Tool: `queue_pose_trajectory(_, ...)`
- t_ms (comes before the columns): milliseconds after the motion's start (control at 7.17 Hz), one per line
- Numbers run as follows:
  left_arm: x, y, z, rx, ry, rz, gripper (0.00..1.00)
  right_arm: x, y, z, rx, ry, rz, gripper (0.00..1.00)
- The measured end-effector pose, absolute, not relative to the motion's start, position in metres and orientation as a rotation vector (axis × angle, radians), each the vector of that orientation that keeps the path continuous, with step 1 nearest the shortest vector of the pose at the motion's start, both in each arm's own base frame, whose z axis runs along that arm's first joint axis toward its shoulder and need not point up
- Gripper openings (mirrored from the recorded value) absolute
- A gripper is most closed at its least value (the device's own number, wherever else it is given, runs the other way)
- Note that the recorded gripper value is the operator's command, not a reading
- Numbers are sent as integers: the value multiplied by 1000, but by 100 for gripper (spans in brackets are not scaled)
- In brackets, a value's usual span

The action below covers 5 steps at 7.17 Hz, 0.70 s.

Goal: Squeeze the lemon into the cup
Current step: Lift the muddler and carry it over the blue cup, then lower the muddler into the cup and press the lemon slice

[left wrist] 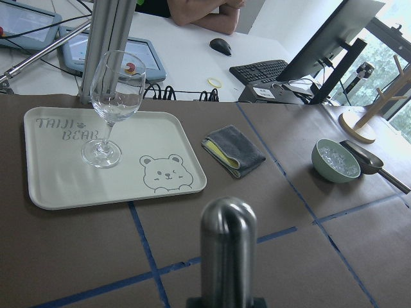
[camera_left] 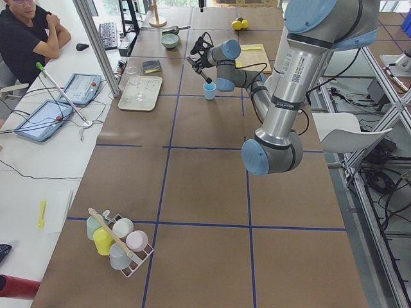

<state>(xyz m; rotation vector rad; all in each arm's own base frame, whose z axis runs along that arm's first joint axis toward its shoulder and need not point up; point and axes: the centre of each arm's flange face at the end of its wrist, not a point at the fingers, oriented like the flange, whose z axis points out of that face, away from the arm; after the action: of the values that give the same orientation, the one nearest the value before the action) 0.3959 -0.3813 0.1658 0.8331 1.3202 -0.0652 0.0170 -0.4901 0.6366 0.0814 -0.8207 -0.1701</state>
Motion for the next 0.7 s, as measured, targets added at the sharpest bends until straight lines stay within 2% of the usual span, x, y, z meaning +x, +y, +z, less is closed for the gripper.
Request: queue_pose_trajectory(697,448,-366,148,914,1277,-133,0,23,-484,638,83,-864,-163,100)
